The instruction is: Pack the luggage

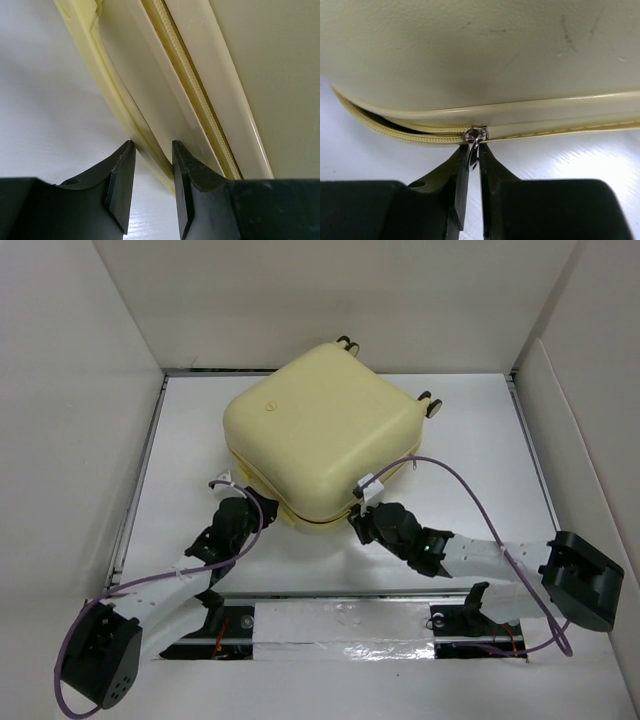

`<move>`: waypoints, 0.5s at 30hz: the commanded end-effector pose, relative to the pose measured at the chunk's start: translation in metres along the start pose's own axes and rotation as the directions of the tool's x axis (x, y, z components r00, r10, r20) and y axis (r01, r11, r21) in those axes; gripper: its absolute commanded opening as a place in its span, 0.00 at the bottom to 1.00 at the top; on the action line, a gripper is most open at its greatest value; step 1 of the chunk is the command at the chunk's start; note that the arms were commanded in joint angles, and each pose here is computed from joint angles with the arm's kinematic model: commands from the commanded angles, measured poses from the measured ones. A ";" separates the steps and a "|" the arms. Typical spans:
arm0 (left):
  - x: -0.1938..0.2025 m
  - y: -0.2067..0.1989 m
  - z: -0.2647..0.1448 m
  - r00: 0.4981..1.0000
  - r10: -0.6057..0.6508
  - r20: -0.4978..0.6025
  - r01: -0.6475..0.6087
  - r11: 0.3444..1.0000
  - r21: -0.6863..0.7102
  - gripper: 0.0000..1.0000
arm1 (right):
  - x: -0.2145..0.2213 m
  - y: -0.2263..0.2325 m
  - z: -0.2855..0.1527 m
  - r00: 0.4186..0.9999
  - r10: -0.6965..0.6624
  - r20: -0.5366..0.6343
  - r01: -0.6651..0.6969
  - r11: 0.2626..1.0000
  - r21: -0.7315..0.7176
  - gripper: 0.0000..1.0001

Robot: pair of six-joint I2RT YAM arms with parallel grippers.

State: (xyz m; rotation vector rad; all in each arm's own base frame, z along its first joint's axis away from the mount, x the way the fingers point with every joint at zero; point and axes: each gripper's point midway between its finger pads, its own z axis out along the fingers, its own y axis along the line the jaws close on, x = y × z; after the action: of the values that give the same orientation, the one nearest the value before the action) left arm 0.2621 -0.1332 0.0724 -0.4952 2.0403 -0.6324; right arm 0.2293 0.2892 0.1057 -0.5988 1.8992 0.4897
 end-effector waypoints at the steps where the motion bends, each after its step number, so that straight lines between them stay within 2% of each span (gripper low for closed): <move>1: 0.040 -0.040 -0.013 0.991 0.051 -0.123 -0.029 0.984 0.176 0.00 | -0.063 -0.020 -0.007 0.985 0.028 0.168 -0.044 0.995 0.092 0.17; 3: 0.047 -0.044 -0.015 0.991 0.059 -0.119 -0.038 0.984 0.171 0.00 | -0.067 -0.023 -0.011 0.984 0.025 0.174 -0.038 0.996 0.077 0.13; 7: 0.080 -0.060 -0.026 0.981 0.065 -0.181 -0.027 0.979 0.204 0.00 | -0.064 -0.020 -0.021 0.988 0.034 0.149 -0.036 0.999 0.012 0.07; 8: 0.094 -0.069 -0.033 0.975 0.068 -0.213 -0.018 0.973 0.229 0.00 | -0.062 -0.010 -0.024 0.991 0.032 0.131 -0.026 0.999 -0.047 0.04; 11: 0.104 -0.078 -0.034 0.979 0.060 -0.197 -0.016 0.975 0.220 0.00 | -0.037 0.026 -0.028 1.000 0.006 0.027 -0.001 0.983 -0.183 0.00; 15: 0.108 -0.099 -0.032 0.983 0.033 -0.182 0.012 0.970 0.242 0.00 | -0.010 0.082 -0.040 0.994 -0.058 -0.095 0.023 0.941 -0.339 0.00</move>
State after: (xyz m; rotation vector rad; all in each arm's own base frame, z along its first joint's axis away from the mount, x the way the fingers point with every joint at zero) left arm 0.2332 -0.1909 0.0673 -0.5065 1.9614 -0.6145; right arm 0.2181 0.2491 0.1011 -0.6692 2.0113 0.3620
